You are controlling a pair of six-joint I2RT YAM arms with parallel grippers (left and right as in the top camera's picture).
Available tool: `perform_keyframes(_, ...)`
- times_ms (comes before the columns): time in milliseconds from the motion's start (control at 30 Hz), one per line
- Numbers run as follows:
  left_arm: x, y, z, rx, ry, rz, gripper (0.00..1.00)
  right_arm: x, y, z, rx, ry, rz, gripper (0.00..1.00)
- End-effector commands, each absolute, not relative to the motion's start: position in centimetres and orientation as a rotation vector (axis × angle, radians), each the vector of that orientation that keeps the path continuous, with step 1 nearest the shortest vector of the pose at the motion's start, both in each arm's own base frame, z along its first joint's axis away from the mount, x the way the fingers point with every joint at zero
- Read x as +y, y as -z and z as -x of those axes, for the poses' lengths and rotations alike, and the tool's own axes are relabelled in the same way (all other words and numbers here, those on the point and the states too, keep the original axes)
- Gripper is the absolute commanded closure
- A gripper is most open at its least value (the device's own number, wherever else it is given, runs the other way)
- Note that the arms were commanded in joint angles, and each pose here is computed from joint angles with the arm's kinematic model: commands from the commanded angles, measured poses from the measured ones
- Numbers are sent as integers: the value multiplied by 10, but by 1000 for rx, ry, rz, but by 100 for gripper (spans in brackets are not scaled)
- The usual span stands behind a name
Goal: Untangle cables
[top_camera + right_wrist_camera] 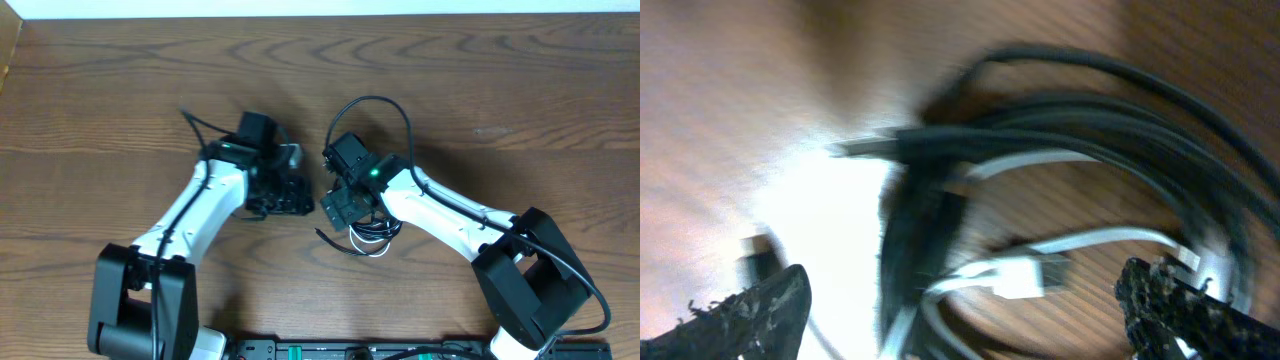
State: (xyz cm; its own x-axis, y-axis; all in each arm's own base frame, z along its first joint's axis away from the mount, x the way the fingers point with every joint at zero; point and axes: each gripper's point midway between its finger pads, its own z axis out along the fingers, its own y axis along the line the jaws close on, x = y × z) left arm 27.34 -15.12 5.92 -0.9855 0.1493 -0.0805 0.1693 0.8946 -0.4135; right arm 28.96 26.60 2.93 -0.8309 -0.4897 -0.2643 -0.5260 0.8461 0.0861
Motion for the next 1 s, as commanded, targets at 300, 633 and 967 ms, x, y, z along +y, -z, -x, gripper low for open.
perform_keyframes(300, -157, -51, -282, 2987, 429, -246, 38, 227, -44, -322, 2698, 134, 616, 1)
perform_keyframes(633, -66, -53, -310, 2964, 309, 491, 38, 185, -51, -325, 2691, 387, 275, 1)
perform_keyframes(967, -3, -56, -296, 2971, 431, 708, 38, 227, -30, -269, 2990, -26, 389, 1)
